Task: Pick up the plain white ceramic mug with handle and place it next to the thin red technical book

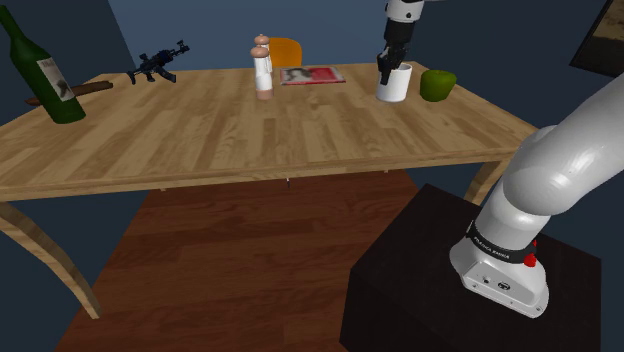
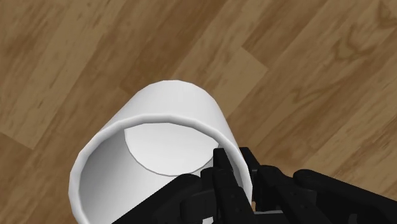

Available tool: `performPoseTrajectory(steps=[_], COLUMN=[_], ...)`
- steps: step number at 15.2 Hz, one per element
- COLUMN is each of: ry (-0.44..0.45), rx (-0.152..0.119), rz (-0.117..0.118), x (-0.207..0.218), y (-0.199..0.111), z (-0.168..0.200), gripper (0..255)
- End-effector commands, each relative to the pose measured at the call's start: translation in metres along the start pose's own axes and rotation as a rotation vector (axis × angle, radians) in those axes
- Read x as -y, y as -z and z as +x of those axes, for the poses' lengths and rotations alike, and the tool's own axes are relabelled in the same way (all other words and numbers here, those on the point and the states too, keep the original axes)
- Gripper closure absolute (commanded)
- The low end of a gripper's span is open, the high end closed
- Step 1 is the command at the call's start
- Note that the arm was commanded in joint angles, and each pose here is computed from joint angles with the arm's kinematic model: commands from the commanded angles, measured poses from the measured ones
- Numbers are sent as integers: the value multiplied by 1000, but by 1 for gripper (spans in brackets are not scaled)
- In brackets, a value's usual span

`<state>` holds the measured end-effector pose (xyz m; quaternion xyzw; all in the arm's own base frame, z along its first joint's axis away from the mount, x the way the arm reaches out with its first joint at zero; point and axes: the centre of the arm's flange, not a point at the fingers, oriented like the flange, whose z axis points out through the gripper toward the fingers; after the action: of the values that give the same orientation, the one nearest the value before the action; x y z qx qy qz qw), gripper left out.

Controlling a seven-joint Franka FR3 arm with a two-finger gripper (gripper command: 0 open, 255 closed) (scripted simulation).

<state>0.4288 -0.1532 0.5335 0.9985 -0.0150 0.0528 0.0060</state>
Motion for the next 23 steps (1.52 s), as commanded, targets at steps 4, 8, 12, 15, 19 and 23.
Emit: performPoseTrajectory(steps=[4, 8, 12, 15, 19, 23], ry=[0, 0, 0, 0, 0, 0], rx=[0, 0, 0, 0, 0, 0], rz=[0, 0, 0, 0, 0, 0], x=[-1, -1, -1, -1, -2, -7], y=[25, 46, 67, 83, 104, 113], z=[3, 5, 7, 9, 11, 23], gripper=[255, 255, 255, 255, 255, 255])
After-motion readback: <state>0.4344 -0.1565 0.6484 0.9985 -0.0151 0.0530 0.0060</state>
